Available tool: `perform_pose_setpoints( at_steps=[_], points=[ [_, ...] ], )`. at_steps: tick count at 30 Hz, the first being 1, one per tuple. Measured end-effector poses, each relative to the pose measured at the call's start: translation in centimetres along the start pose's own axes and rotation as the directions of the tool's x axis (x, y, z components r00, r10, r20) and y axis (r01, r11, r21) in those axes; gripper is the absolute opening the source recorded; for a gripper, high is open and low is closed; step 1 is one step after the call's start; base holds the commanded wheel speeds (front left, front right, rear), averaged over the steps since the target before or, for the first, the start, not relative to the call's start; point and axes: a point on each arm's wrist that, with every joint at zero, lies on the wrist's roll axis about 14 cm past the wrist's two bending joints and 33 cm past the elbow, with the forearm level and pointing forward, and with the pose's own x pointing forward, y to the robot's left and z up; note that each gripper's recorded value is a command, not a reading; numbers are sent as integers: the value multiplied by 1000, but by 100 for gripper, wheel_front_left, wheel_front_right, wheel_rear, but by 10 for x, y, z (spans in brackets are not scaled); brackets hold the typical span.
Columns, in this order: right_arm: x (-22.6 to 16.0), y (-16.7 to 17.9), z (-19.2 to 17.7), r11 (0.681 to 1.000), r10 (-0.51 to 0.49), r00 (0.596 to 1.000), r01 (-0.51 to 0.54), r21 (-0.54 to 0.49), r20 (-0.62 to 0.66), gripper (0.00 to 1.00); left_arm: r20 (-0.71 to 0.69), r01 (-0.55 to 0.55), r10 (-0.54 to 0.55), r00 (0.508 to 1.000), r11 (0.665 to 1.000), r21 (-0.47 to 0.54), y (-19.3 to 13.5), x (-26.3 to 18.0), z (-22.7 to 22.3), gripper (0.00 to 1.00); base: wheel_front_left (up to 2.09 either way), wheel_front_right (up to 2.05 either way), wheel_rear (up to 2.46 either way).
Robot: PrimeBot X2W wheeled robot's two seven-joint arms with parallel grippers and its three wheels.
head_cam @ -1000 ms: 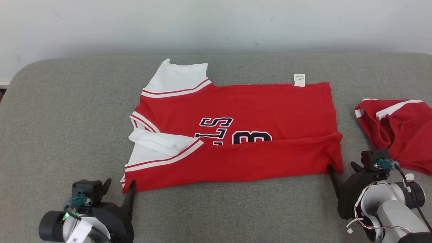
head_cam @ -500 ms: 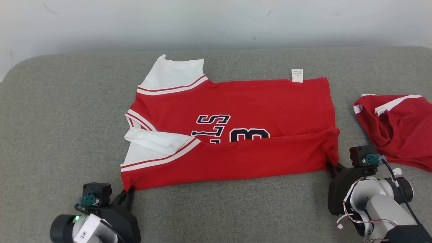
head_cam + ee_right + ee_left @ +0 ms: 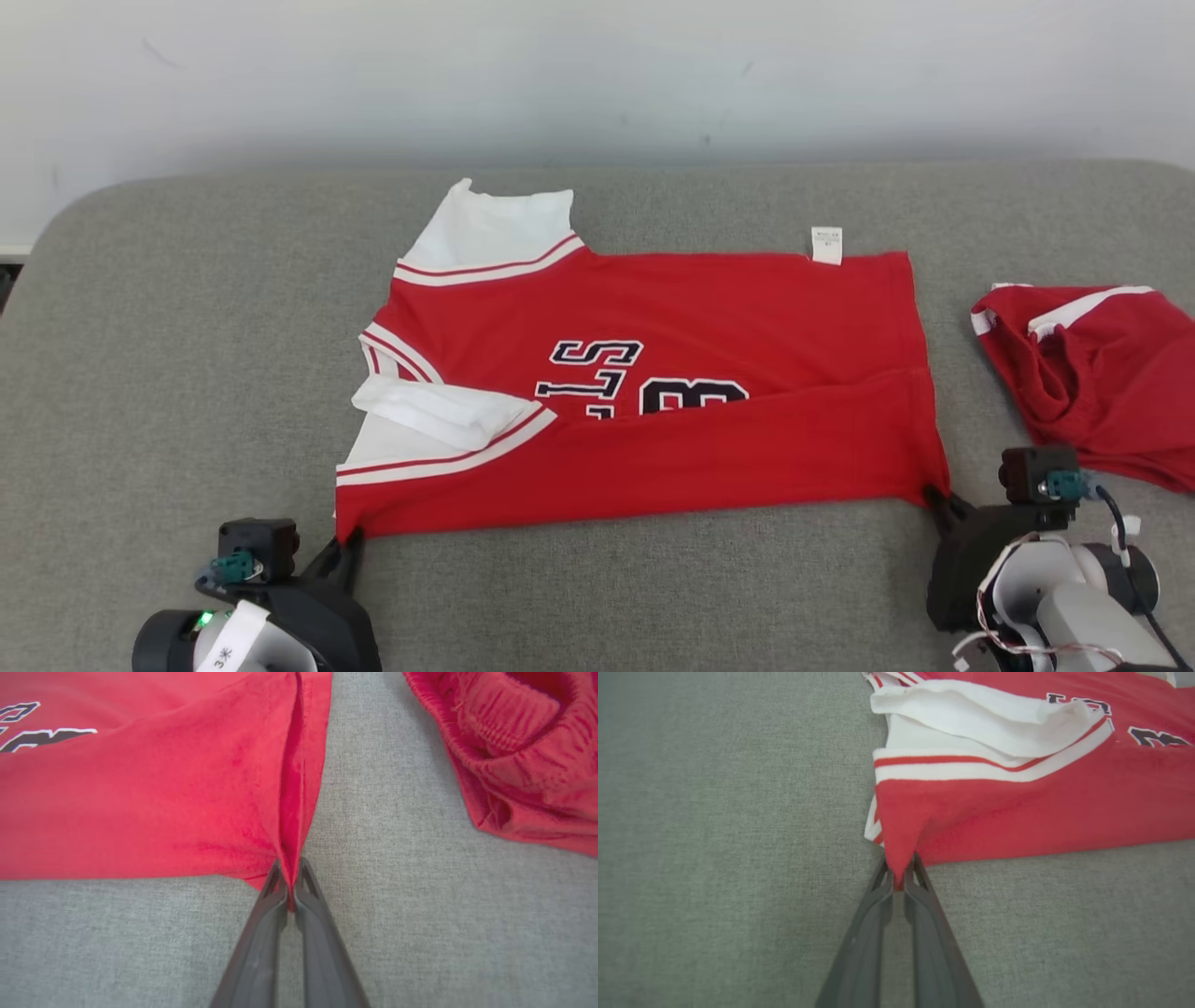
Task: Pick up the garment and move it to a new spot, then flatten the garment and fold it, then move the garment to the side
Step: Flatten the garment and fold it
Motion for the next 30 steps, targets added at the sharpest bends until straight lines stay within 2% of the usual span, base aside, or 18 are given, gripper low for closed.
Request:
perform_pose_setpoints(
  at_steps=[16,30],
  points=[
    [-40,3,-22,998,44,998,-46,44,42,0,13,-8,8,1000,1000,-22,0,-44,-22,0,0,0,0],
    [-63,9,-49,995,87,996,-87,41,-20,0,-65,10,-13,998,999,-53,-7,-65,-46,0,0,0,0]
  ],
)
